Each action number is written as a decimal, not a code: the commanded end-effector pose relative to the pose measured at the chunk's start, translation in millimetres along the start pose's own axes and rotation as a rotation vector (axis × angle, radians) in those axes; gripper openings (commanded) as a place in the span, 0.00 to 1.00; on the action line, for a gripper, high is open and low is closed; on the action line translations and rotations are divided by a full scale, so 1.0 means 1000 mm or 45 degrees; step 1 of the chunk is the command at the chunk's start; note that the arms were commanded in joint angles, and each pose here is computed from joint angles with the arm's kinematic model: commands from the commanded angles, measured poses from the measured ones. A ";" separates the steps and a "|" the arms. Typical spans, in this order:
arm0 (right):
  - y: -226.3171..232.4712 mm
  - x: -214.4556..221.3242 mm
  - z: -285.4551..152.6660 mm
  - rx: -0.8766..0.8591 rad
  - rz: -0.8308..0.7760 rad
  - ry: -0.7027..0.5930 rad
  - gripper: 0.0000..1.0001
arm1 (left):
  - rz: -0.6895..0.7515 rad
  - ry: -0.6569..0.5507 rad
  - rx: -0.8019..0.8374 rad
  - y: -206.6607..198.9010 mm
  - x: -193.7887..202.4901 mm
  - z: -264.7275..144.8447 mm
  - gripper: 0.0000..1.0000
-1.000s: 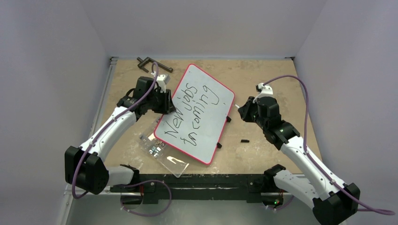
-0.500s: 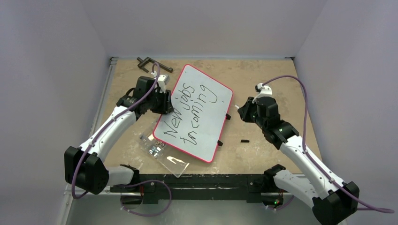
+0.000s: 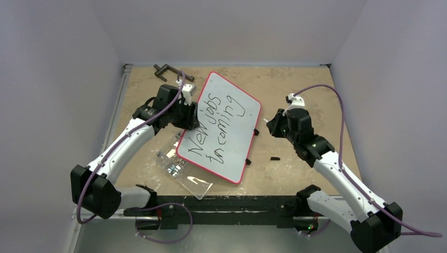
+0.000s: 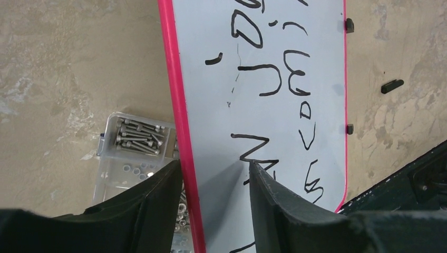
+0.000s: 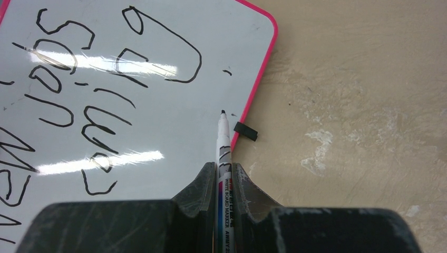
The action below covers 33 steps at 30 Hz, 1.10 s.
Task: Write a sentence on the whiteboard
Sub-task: Place the whiteboard on the whiteboard stand.
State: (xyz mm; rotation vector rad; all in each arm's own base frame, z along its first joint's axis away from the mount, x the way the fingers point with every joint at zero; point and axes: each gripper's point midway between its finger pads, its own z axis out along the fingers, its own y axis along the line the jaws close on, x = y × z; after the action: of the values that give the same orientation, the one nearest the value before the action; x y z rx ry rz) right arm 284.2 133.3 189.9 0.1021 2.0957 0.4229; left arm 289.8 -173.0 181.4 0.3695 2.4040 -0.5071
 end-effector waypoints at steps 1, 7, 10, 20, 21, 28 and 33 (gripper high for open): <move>0.005 -0.009 0.001 -0.026 0.003 -0.044 0.00 | 0.065 -0.087 -0.034 -0.002 -0.022 -0.018 0.50; 0.006 -0.015 -0.003 -0.023 -0.003 -0.063 0.00 | 0.131 -0.095 -0.132 0.009 -0.033 -0.035 0.59; 0.006 -0.022 -0.006 -0.015 -0.011 -0.082 0.00 | 0.163 -0.118 -0.156 0.009 -0.042 -0.050 0.61; 0.015 -0.096 -0.036 0.044 -0.052 -0.277 0.00 | 0.387 -0.153 0.003 -0.043 -0.055 -0.077 0.62; 0.018 -0.105 -0.040 0.045 -0.045 -0.297 0.00 | 0.409 -0.143 0.033 -0.052 -0.054 -0.075 0.62; 0.038 -0.167 -0.070 0.028 0.022 -0.444 0.00 | 0.665 -0.066 0.224 -0.126 -0.041 -0.047 0.60; 0.051 -0.203 -0.098 -0.018 0.067 -0.547 0.00 | 0.823 -0.021 0.361 -0.175 -0.025 -0.014 0.58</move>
State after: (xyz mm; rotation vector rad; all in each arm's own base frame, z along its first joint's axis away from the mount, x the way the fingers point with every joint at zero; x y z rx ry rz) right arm 311.8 117.4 378.1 0.1741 1.7504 0.3981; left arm 237.4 -286.8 249.2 1.0787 2.1509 -0.4825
